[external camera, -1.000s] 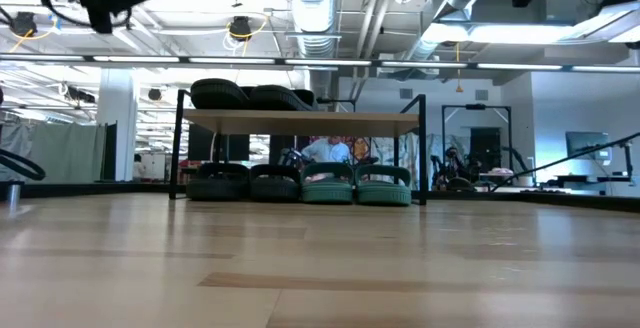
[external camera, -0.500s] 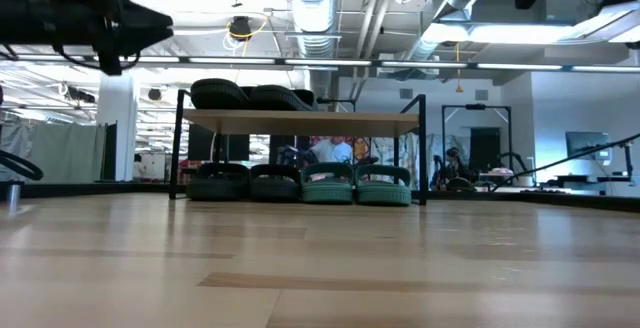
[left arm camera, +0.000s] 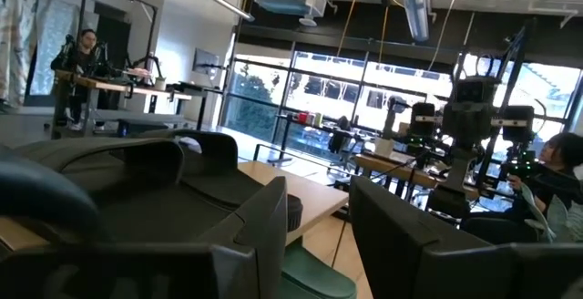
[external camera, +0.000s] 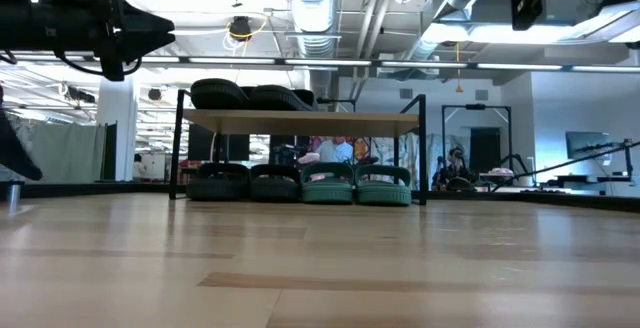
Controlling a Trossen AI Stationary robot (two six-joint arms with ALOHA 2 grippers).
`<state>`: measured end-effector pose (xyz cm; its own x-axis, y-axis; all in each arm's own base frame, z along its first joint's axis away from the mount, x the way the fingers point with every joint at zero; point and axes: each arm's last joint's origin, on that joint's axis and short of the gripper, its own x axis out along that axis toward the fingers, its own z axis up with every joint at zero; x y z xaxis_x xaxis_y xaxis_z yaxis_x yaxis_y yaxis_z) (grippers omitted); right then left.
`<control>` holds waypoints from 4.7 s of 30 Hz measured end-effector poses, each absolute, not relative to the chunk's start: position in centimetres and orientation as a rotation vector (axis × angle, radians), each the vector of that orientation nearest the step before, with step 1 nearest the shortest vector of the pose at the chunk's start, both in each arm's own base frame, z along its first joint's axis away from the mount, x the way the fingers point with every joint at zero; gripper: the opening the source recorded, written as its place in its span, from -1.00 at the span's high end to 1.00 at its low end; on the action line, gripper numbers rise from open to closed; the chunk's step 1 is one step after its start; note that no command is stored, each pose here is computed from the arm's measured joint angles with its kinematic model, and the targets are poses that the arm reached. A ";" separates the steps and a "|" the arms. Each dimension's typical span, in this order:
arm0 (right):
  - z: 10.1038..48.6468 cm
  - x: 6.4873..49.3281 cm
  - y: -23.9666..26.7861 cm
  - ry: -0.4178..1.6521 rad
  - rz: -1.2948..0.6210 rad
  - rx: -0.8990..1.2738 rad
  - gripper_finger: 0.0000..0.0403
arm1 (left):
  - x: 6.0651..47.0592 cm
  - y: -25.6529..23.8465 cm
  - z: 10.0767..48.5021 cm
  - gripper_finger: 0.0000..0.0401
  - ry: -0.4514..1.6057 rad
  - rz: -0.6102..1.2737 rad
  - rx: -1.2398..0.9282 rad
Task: Pick and place slides into the shelf
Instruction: Return to Home Position
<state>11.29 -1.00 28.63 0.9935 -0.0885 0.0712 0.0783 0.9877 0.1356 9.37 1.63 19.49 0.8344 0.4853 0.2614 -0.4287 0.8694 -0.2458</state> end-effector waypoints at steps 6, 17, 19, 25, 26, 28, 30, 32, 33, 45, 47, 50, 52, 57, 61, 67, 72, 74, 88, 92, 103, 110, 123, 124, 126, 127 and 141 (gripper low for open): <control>26.4 11.6 -0.8 -0.180 -0.053 0.150 1.00 | 9.4 1.6 19.5 0.45 -0.328 0.483 -0.202; 23.1 11.9 0.2 -0.150 -0.072 0.179 1.00 | 9.4 1.6 19.4 0.45 -0.334 0.487 -0.228; 21.9 11.7 0.2 -0.136 -0.088 0.201 1.00 | 9.4 1.6 19.4 0.45 -0.335 0.486 -0.232; 20.1 10.8 0.1 -0.182 -0.086 0.236 1.00 | 9.4 1.6 19.4 0.45 -0.335 0.485 -0.242; 20.0 10.6 0.1 -0.192 -0.084 0.237 1.00 | 9.4 1.6 19.4 0.45 -0.335 0.485 -0.243; 19.5 10.3 0.1 -0.208 -0.083 0.237 1.00 | 9.4 1.7 19.4 0.45 -0.336 0.489 -0.245; 19.1 10.1 0.1 -0.227 -0.082 0.237 1.00 | 9.4 1.7 19.4 0.45 -0.338 0.495 -0.252; 18.9 9.8 0.1 -0.249 -0.081 0.238 1.00 | 9.4 1.7 19.4 0.45 -0.339 0.494 -0.258; 18.9 9.7 0.1 -0.255 -0.080 0.238 1.00 | 9.4 1.7 19.4 0.45 -0.340 0.494 -0.261; 17.7 9.6 0.0 -0.136 -0.119 0.227 1.00 | 9.6 1.7 18.4 0.45 -0.233 0.510 -0.226; 17.3 9.7 0.0 -0.094 -0.121 0.243 1.00 | 9.7 1.7 18.0 0.45 -0.192 0.513 -0.231; 17.0 9.7 0.0 -0.062 -0.122 0.261 1.00 | 9.7 1.7 17.5 0.45 -0.154 0.516 -0.248; 16.9 9.7 0.0 -0.062 -0.121 0.260 1.00 | 9.7 1.7 17.3 0.45 -0.127 0.519 -0.253; 16.9 9.7 0.0 -0.060 -0.120 0.259 1.00 | 9.8 1.7 16.9 0.45 -0.093 0.515 -0.262; 16.9 9.7 0.1 -0.052 -0.096 0.269 1.00 | 9.8 1.6 16.9 0.45 -0.089 0.493 -0.261; 16.8 9.8 0.3 -0.035 -0.044 0.299 1.00 | 9.9 1.5 16.9 0.45 -0.070 0.436 -0.229; 16.8 9.8 0.3 -0.035 -0.042 0.300 1.00 | 10.0 1.1 16.8 0.45 -0.047 0.306 -0.254; 16.8 9.8 0.3 -0.035 -0.042 0.300 1.00 | 10.1 0.9 16.7 0.45 -0.029 0.229 -0.255; 16.7 9.8 0.3 -0.034 -0.039 0.300 1.00 | 10.2 0.3 16.3 0.45 0.040 0.038 -0.176; 16.7 9.8 0.3 -0.034 -0.039 0.300 1.00 | 10.2 0.3 16.2 0.45 0.042 0.038 -0.202; 16.7 9.8 0.3 -0.034 -0.040 0.299 1.00 | 10.2 0.3 16.2 0.45 0.044 0.039 -0.182; 16.7 9.8 0.3 -0.034 -0.042 0.299 1.00 | 10.2 0.3 16.2 0.45 0.044 0.040 -0.181; 16.7 9.8 0.3 -0.034 -0.042 0.299 1.00 | 10.2 0.3 16.2 0.45 0.045 0.043 -0.172; 16.7 9.8 0.3 -0.034 -0.042 0.299 1.00 | 10.2 0.3 16.2 0.45 0.045 0.043 -0.170; 16.7 9.8 0.3 -0.034 -0.042 0.299 1.00 | 10.2 0.3 16.2 0.45 0.045 0.043 -0.173; 16.7 9.8 0.3 -0.034 -0.042 0.299 1.00 | 10.2 0.3 16.2 0.45 0.045 0.043 -0.178; 16.7 9.8 0.3 -0.034 -0.042 0.299 1.00 | 10.2 0.3 16.2 0.45 0.045 0.043 -0.173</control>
